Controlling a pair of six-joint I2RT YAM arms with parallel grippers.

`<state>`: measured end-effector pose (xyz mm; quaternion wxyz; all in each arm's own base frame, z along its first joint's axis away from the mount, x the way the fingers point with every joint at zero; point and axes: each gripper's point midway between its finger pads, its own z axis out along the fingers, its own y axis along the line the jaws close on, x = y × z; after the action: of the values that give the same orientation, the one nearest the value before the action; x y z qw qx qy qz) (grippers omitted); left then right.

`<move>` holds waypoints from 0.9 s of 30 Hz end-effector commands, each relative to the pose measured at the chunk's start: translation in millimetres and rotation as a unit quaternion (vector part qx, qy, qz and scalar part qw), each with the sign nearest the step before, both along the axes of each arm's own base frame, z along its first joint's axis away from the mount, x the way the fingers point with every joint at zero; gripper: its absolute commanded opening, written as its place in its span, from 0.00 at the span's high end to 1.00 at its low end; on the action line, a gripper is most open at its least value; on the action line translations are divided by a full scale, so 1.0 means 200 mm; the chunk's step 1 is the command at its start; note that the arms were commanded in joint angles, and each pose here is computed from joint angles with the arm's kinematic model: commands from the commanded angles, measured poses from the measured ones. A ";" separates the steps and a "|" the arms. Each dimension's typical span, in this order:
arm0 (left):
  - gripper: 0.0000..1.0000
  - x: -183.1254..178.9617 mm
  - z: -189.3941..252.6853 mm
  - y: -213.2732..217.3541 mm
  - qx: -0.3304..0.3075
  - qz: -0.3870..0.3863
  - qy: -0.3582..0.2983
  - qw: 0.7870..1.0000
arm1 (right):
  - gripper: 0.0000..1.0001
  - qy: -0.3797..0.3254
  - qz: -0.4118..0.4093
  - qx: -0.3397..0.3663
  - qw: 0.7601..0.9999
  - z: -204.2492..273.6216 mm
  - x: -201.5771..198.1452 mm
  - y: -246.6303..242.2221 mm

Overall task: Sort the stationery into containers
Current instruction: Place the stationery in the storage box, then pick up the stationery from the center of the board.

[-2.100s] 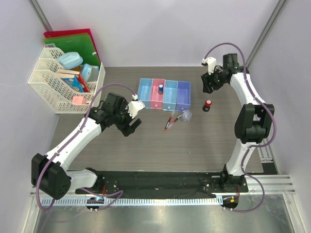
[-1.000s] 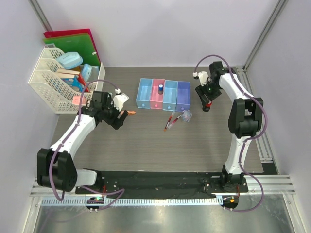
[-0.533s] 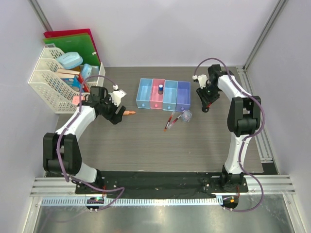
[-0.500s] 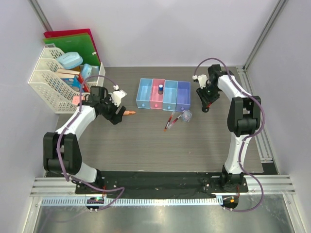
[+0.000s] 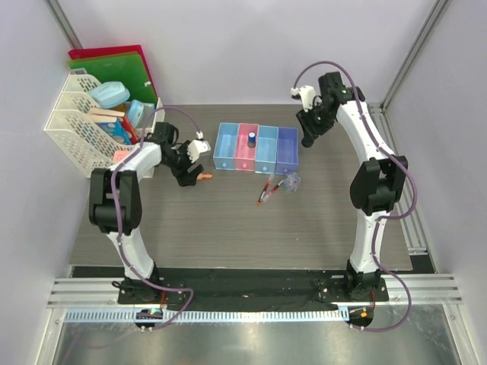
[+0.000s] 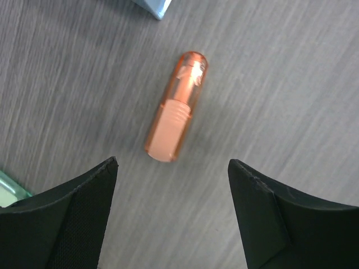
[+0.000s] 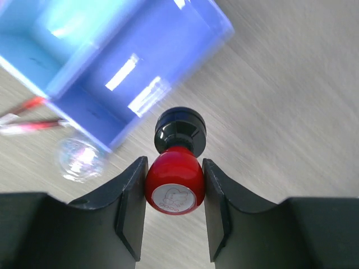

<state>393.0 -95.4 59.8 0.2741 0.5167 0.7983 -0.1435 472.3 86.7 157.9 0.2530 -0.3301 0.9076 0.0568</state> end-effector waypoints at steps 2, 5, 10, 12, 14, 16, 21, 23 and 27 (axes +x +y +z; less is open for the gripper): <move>0.21 0.05 -0.04 -0.03 -0.002 -0.073 0.006 0.997 | 0.88 -0.044 0.069 0.040 0.996 0.25 0.00 0.38; 0.23 0.05 -0.09 -0.03 0.001 -0.091 0.017 0.996 | 0.89 -0.059 0.095 0.035 0.993 0.25 0.02 0.52; 0.28 0.02 -0.14 -0.04 0.013 -0.107 0.035 0.994 | 0.90 -0.072 0.136 0.057 0.986 0.26 0.02 0.74; 0.28 0.02 -0.15 -0.06 0.019 -0.110 0.033 0.993 | 0.90 -0.085 0.150 0.071 0.983 0.26 0.03 0.83; 0.28 0.03 -0.17 -0.05 0.030 -0.112 0.035 0.993 | 0.91 -0.088 0.156 0.075 0.981 0.25 0.03 0.88; 0.29 0.03 -0.19 -0.06 0.036 -0.115 0.038 0.992 | 0.91 -0.094 0.164 0.077 0.979 0.25 0.03 0.93; 0.30 0.04 -0.21 -0.09 0.052 -0.125 0.039 0.990 | 0.91 -0.084 0.185 0.076 0.976 0.19 -0.01 1.03; 0.33 0.05 -0.21 -0.10 0.054 -0.124 0.040 0.990 | 0.91 -0.078 0.189 0.075 0.976 0.16 -0.03 1.05; 0.41 0.06 -0.21 -0.11 0.060 -0.127 0.047 0.989 | 0.91 -0.070 0.189 0.071 0.977 0.10 -0.02 1.07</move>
<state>406.9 -116.1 21.2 0.2046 0.6159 0.7455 -0.1516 460.9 285.5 170.6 0.2990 -0.4811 0.8130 0.1350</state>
